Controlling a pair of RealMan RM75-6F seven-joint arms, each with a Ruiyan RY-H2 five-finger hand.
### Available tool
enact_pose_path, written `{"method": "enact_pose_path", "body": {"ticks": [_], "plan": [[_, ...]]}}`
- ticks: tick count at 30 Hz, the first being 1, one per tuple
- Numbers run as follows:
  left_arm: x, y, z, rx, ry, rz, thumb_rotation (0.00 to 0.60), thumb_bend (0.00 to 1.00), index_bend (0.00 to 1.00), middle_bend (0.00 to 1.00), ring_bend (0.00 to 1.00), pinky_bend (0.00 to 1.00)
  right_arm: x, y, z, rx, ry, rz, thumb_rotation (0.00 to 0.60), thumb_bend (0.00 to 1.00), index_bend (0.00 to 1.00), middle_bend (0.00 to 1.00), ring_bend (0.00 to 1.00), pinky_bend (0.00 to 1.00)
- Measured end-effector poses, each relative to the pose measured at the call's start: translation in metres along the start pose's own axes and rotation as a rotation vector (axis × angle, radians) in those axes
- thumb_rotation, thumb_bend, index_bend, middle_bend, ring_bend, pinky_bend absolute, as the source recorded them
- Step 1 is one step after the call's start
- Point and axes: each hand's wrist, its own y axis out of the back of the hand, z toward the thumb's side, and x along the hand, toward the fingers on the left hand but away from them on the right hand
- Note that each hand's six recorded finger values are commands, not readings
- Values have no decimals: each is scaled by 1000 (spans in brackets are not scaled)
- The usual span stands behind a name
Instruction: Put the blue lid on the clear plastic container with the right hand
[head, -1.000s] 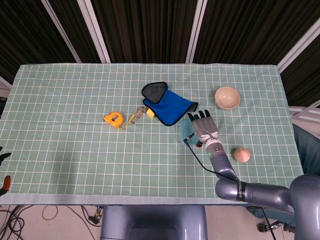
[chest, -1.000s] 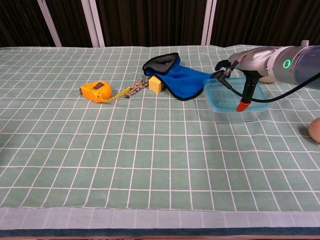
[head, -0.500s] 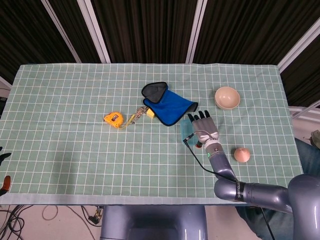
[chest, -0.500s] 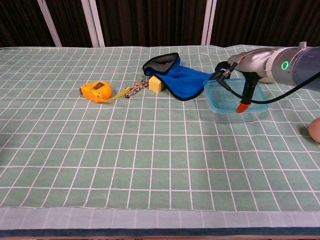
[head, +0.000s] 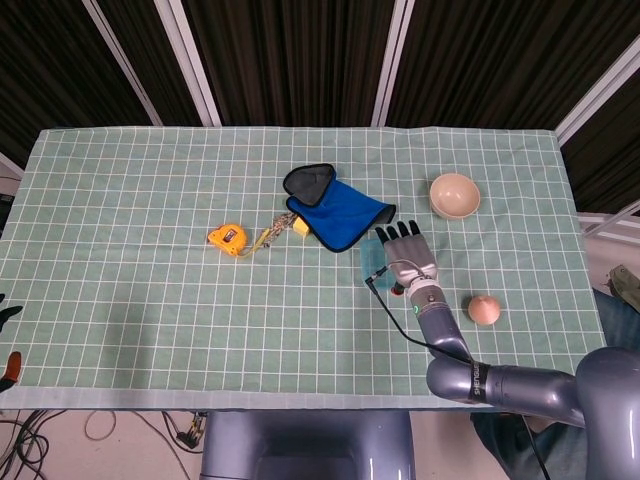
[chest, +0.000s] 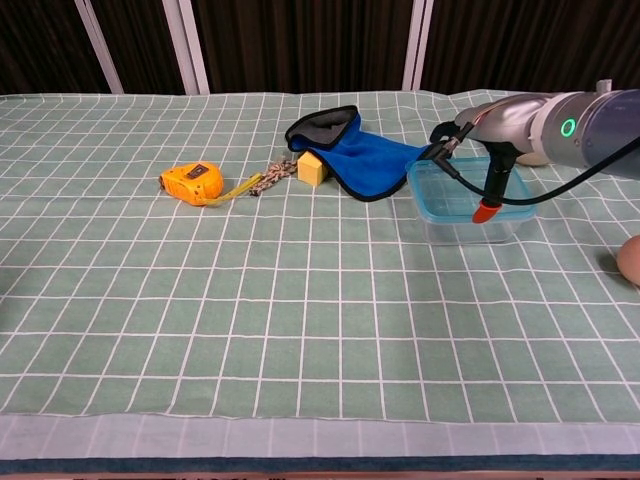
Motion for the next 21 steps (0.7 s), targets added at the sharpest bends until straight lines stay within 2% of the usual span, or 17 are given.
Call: {"method": "enact_pose_path", "body": {"ticks": [15, 17, 21], "plan": [[0, -1, 0, 7, 4, 0, 600, 519, 146, 0, 0, 0, 6, 13, -4, -2, -18, -3, 600, 137, 60, 88, 0, 0], [0, -1, 0, 6, 4, 1, 600, 519, 146, 0, 0, 0, 8, 19, -6, -16, -19, -17, 600, 137, 62, 115, 0, 0], [0, -1, -1, 3, 5, -2, 600, 519, 146, 0, 0, 0, 12, 37, -11, -64, -28, -80, 600, 136, 133, 254, 26, 0]]}}
